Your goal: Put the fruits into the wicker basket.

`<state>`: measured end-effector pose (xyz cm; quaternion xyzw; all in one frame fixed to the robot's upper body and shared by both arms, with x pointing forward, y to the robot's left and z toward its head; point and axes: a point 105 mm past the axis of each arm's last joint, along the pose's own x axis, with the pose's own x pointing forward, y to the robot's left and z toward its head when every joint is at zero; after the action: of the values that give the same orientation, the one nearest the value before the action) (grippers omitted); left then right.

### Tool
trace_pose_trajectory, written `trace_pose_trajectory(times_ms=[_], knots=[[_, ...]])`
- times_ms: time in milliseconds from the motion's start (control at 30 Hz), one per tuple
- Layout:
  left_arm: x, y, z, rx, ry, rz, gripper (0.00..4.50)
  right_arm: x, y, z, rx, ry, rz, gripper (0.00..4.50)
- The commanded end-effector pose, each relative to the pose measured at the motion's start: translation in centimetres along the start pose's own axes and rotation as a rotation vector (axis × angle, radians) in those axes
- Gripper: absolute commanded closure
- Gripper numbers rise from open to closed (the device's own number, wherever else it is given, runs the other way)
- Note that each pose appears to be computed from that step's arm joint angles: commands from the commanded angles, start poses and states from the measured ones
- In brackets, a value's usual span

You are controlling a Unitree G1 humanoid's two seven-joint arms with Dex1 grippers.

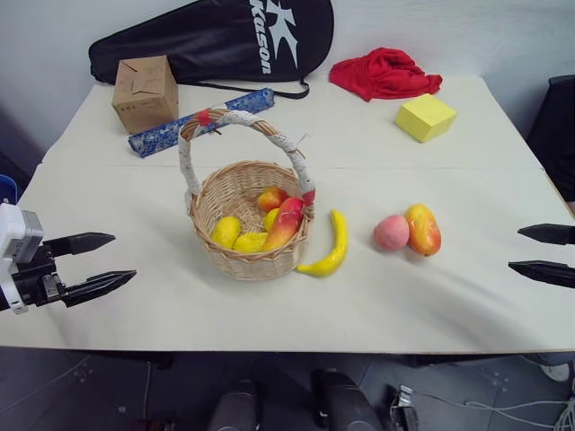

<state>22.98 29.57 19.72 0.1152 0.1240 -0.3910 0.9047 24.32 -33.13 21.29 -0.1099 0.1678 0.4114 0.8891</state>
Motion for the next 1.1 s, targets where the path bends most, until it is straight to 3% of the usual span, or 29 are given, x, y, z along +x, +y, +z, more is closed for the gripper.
trace_pose_trajectory(times_ms=[33,700,967,1100], knots=[[-0.1,0.0,0.2,0.052,0.026,0.009,0.00,0.0,0.3,0.6,-0.019,-0.019,0.009,0.05],[0.7,0.7,0.6,0.060,-0.004,0.037,0.00,-0.1,-0.6,0.5,-0.088,-0.009,-0.068,0.05],[2.0,-0.7,2.7,0.093,-0.054,-0.046,0.00,1.6,0.3,3.3,-0.192,-0.041,-0.006,0.05],[3.3,-4.0,5.5,0.096,-0.100,-0.263,0.00,4.5,3.1,6.1,-0.278,-0.067,0.170,0.05]])
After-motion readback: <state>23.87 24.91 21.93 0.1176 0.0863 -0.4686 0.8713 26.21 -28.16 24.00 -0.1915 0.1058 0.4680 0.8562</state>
